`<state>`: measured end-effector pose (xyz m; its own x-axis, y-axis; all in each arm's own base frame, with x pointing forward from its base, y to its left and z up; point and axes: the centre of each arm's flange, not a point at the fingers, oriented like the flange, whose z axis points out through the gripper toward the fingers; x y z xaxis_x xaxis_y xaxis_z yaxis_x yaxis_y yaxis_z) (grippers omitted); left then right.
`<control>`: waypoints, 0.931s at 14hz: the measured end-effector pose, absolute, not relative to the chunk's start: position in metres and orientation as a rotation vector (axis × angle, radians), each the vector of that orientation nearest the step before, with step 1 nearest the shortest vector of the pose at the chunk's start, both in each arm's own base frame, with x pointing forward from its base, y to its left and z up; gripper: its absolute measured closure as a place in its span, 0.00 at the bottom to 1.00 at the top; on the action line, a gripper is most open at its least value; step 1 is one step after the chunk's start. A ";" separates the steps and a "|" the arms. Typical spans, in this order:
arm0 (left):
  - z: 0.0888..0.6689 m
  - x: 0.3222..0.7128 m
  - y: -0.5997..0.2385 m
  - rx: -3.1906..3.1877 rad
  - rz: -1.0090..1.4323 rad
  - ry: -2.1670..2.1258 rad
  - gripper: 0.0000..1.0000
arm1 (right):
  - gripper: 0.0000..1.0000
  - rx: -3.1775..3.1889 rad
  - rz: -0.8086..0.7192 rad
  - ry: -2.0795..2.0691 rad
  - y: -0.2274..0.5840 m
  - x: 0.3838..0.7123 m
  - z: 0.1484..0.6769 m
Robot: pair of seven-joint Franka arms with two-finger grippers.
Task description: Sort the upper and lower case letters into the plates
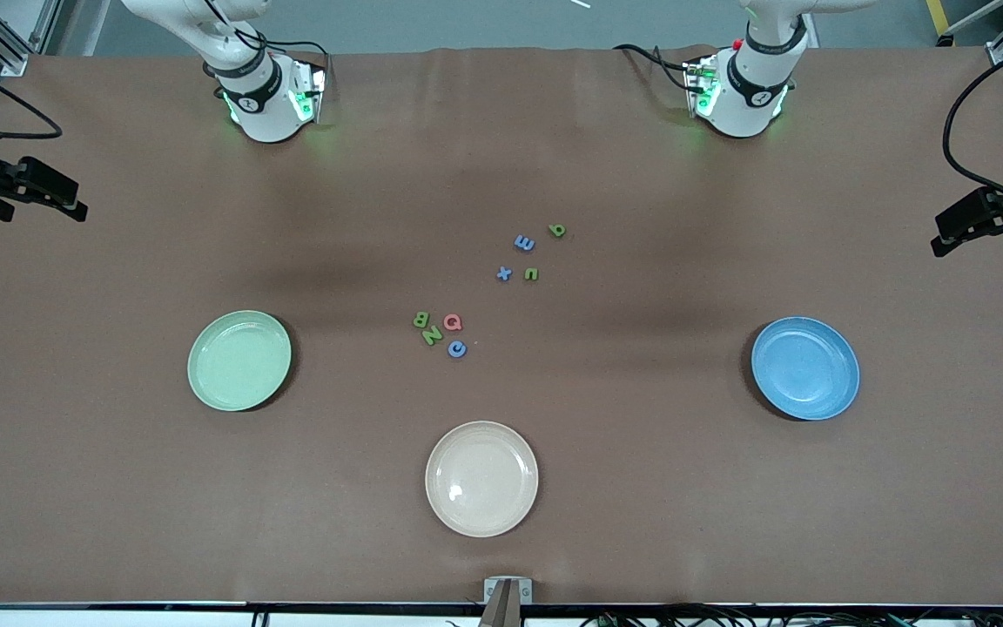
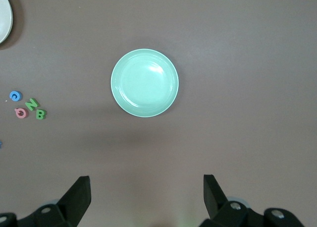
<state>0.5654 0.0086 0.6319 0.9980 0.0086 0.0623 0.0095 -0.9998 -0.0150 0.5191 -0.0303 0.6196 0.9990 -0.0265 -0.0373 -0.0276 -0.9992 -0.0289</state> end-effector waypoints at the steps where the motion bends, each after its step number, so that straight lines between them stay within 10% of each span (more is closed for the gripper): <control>1: 0.632 0.565 0.008 -3.129 -0.097 -0.015 0.00 | 0.00 -3.111 0.057 0.042 -0.030 0.519 0.620; 13: 0.585 0.571 -0.094 -3.138 0.094 0.341 0.00 | 0.00 -3.110 0.079 0.042 -0.030 0.518 0.618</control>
